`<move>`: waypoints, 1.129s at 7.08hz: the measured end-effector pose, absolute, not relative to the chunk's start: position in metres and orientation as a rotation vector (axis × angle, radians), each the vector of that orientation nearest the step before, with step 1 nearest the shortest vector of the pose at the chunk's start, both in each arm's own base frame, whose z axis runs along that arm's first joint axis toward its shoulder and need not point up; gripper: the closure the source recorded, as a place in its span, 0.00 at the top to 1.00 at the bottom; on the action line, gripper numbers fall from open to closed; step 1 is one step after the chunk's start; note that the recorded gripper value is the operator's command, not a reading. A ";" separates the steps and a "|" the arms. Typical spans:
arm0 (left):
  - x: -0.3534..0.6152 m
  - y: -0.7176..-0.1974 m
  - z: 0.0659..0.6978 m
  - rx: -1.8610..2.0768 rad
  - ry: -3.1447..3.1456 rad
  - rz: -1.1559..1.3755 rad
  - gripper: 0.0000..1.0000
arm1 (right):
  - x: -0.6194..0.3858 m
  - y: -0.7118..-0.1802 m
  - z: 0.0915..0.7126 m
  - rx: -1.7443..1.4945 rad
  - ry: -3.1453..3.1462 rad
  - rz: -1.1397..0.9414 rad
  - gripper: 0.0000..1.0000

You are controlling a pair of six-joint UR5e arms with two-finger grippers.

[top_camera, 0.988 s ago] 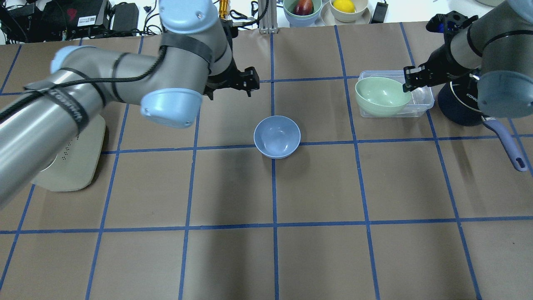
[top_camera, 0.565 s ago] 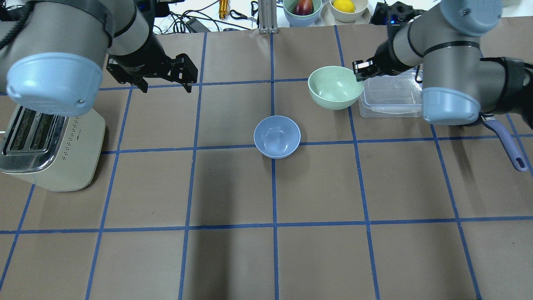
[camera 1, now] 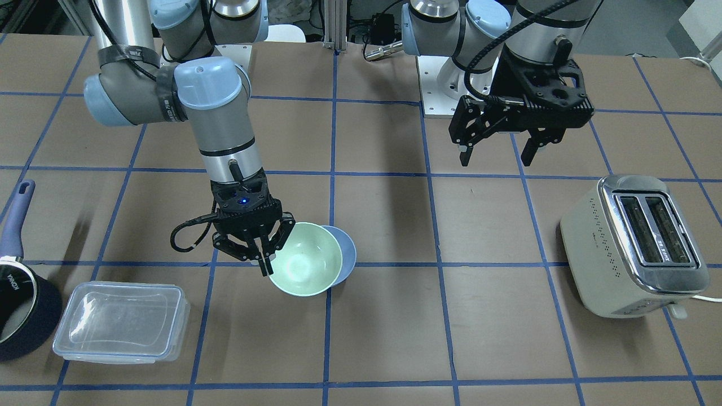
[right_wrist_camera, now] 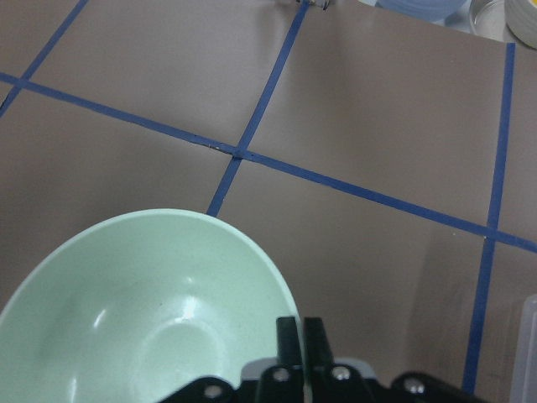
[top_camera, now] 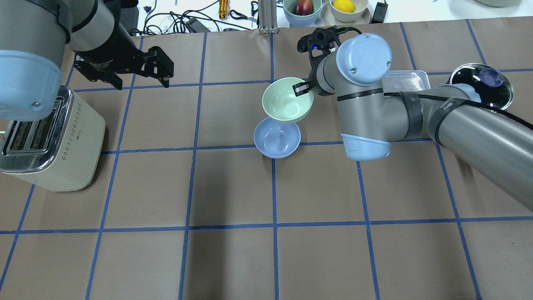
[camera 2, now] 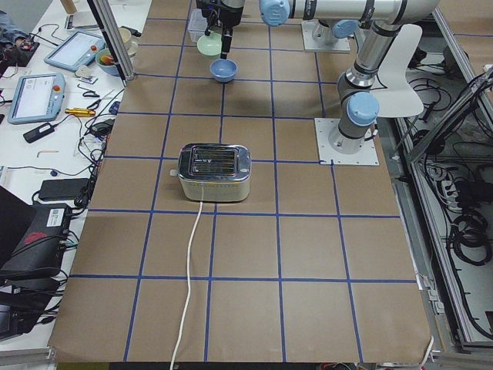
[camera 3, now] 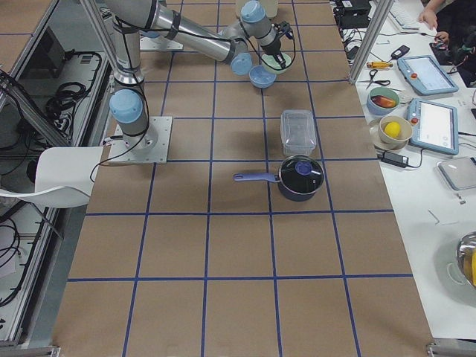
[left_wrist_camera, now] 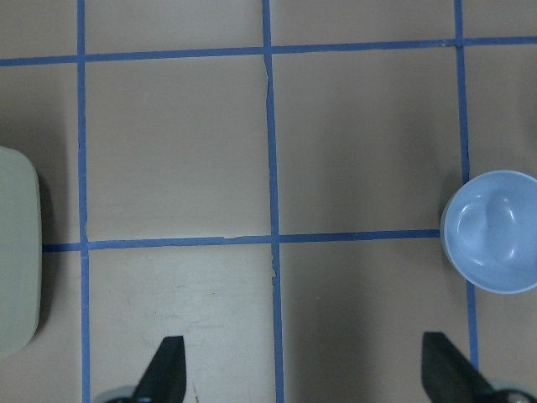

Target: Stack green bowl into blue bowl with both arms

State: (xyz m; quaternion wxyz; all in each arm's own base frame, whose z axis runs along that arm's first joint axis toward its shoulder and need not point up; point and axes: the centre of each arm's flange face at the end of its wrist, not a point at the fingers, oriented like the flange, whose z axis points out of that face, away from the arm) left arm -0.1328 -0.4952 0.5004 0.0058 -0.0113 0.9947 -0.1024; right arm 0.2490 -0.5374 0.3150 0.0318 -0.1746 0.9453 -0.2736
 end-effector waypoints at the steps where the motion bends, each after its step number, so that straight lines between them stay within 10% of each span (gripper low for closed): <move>1: -0.132 -0.495 0.497 -0.043 3.120 -0.309 1.00 | 0.254 -0.532 0.307 -0.540 2.909 -0.828 0.00; 6: -0.131 -0.496 0.493 -0.046 3.121 -0.257 1.00 | 0.258 -0.511 0.278 -0.551 2.889 -0.719 0.00; 7: -0.131 -0.496 0.492 -0.046 3.122 -0.246 1.00 | 0.260 -0.510 0.277 -0.553 2.876 -0.712 0.99; 8: -0.131 -0.496 0.491 -0.046 3.124 -0.241 1.00 | 0.260 -0.510 0.276 -0.554 2.871 -0.709 1.00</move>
